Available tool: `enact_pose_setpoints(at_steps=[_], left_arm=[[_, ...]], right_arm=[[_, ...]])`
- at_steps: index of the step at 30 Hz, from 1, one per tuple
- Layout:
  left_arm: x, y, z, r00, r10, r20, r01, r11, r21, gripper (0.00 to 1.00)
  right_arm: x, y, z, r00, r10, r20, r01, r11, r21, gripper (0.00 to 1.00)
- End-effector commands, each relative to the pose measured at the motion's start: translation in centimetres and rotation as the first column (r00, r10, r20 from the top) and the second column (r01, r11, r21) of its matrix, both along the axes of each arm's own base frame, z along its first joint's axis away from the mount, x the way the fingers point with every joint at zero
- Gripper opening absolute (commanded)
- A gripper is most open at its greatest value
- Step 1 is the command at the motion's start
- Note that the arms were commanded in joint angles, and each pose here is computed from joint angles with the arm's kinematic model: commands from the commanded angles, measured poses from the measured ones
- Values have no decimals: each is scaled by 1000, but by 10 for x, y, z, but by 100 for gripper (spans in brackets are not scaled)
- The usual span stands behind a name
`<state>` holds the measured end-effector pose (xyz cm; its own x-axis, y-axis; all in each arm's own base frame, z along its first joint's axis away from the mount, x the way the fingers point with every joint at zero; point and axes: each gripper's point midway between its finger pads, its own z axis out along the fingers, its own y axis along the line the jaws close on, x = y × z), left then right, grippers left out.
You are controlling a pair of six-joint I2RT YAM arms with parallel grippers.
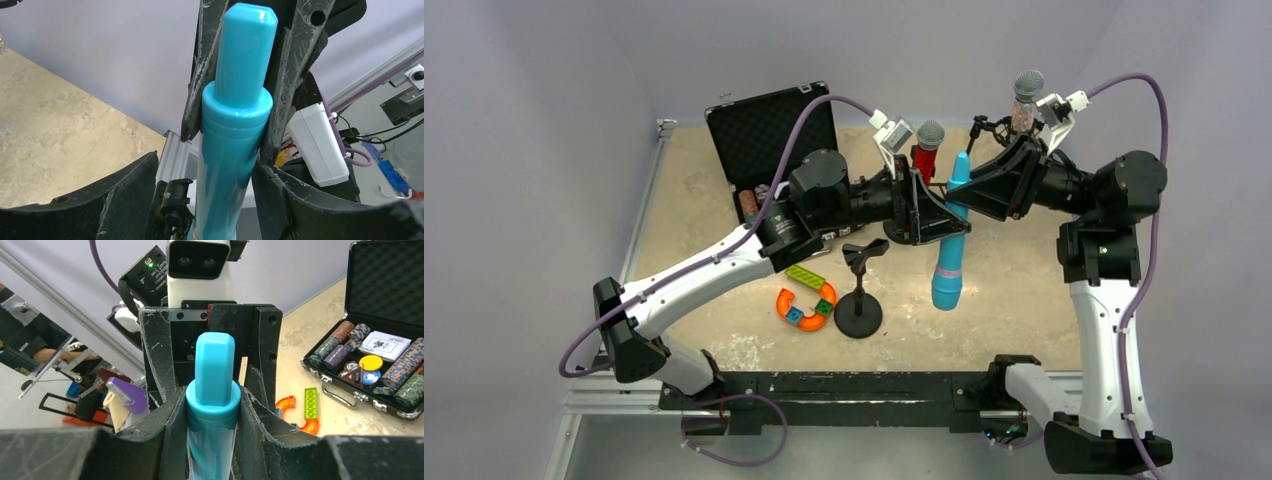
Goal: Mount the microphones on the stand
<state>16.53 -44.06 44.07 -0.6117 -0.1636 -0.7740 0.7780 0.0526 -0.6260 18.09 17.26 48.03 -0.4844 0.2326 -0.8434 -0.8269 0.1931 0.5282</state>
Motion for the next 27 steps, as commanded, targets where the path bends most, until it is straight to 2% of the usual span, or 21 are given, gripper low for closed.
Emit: enact_pose_setpoints(at_steps=[1, 3, 4, 5, 6, 7, 8, 9, 11, 12, 13, 14, 22, 27], left_arm=[[-10, -5, 34, 999, -51, 0, 51, 994, -93, 65], [-10, -7, 33, 998, -60, -3, 60, 994, -89, 56], [-11, -6, 33, 998, -61, -3, 61, 994, -88, 46], [-11, -5, 33, 998, -61, -3, 60, 994, -88, 40], [-12, -4, 34, 998, -62, -2, 61, 994, -88, 24], [-12, -3, 35, 998, -60, -3, 59, 994, -89, 13], [-13, 0, 36, 999, -54, -2, 53, 995, -89, 3], [-13, 3, 37, 999, -48, -1, 47, 995, -89, 0], [-13, 13, 41, 1000, -25, 2, 25, 995, -91, 0], [-13, 19, 44, 1000, -8, 2, 8, 995, -95, 0], [-11, 27, 45, 1000, 12, -1, -12, 995, -98, 0], [-8, 35, 48, 999, 35, -5, -36, 994, -103, 0], [-6, 115, 65, 981, 194, -3, -193, 976, -99, 0], [-6, 161, 58, 951, 309, -23, -310, 949, -54, 0]], right_arm=[[-1, 1, 6, 1000, -13, 25, 12, 1000, 14, 0], [0, 1, 5, 1000, -11, 23, 11, 1000, 13, 0], [0, 1, 5, 1000, -9, 25, 9, 1000, 11, 0], [-1, 1, 5, 1000, -7, 28, 7, 1000, 10, 0], [-1, 1, 5, 1000, -5, 30, 5, 1000, 8, 5], [-2, 1, 5, 999, -1, 37, 0, 1000, 4, 12], [-4, 1, 5, 999, 5, 42, -5, 1000, -1, 24], [-6, 1, 6, 998, 13, 56, -12, 1000, -6, 36], [-12, 1, 8, 996, 28, 84, -26, 999, -23, 63], [-15, 1, 9, 994, 38, 103, -35, 999, -34, 73], [-19, 1, 11, 991, 44, 124, -38, 998, -44, 77], [-21, 1, 14, 984, 47, 169, -38, 998, -59, 79], [-34, -2, 15, 962, 72, 264, -43, 993, -112, 86], [-28, -5, 8, 936, 50, 349, 7, 987, -162, 89]])
